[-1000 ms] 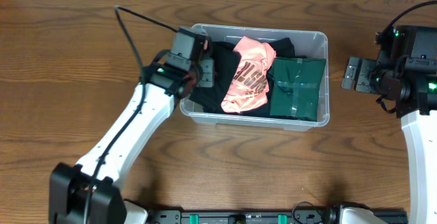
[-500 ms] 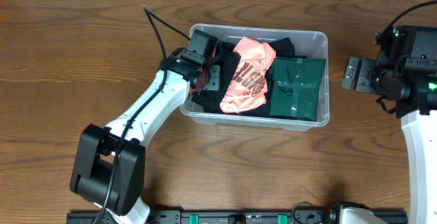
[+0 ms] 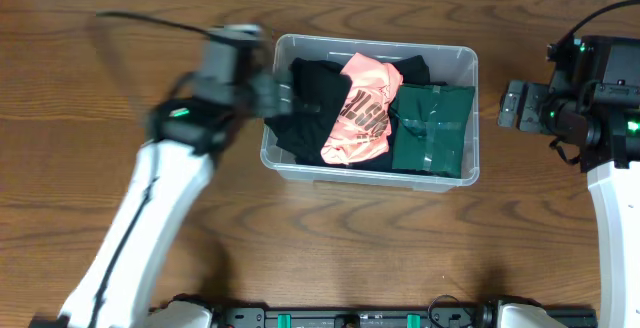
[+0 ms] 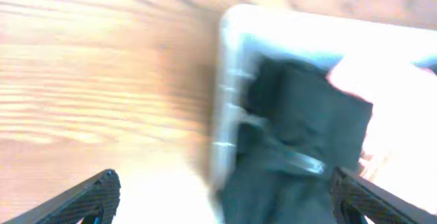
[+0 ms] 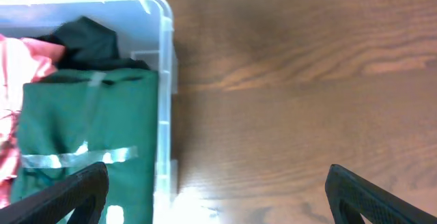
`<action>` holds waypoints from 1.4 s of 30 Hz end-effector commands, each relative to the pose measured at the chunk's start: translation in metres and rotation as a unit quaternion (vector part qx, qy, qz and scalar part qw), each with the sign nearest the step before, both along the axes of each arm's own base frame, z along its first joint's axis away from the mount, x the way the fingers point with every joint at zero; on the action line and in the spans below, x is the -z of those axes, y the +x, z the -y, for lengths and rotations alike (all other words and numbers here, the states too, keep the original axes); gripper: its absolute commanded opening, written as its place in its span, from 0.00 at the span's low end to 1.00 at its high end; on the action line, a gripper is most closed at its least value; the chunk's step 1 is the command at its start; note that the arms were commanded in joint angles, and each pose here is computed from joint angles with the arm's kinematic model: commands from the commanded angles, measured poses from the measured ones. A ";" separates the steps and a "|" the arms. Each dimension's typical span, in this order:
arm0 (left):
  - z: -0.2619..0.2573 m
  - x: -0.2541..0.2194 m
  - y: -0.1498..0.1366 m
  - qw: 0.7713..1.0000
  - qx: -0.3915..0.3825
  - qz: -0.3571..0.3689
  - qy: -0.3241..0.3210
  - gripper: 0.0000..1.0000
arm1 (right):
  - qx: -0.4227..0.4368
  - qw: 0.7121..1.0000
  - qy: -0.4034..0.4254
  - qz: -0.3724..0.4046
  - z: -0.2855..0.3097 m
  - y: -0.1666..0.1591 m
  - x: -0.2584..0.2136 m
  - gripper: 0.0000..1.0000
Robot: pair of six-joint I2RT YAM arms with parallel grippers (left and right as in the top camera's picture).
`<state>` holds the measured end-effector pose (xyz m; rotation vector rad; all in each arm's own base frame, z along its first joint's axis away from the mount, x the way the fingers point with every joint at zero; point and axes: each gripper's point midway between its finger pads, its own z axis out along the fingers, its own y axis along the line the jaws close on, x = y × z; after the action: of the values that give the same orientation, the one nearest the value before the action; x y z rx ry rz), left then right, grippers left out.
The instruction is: Pack container
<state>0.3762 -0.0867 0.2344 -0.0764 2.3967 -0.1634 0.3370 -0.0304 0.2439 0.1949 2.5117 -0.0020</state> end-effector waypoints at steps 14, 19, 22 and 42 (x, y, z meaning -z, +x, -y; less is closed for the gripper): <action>-0.162 0.051 -0.016 0.971 -0.210 -0.109 0.027 0.99 | -0.065 0.997 0.000 -0.040 -0.032 0.034 0.042 0.99; -0.154 0.034 -0.027 0.976 -0.190 -0.095 0.037 0.99 | -0.030 0.999 -0.008 -0.014 -0.024 0.032 0.026 0.99; -0.146 0.014 -0.042 0.980 -0.182 -0.073 0.037 0.99 | -0.015 1.000 -0.003 0.017 -0.023 0.020 0.002 0.99; -0.115 0.010 -0.174 0.983 -0.145 0.107 0.022 0.98 | 0.092 0.980 -0.039 0.172 0.010 -0.120 0.041 0.99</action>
<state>0.2090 0.0269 0.2285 -0.3829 2.1370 -0.0041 0.2236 -0.0359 0.2146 0.3309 2.1294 -0.1039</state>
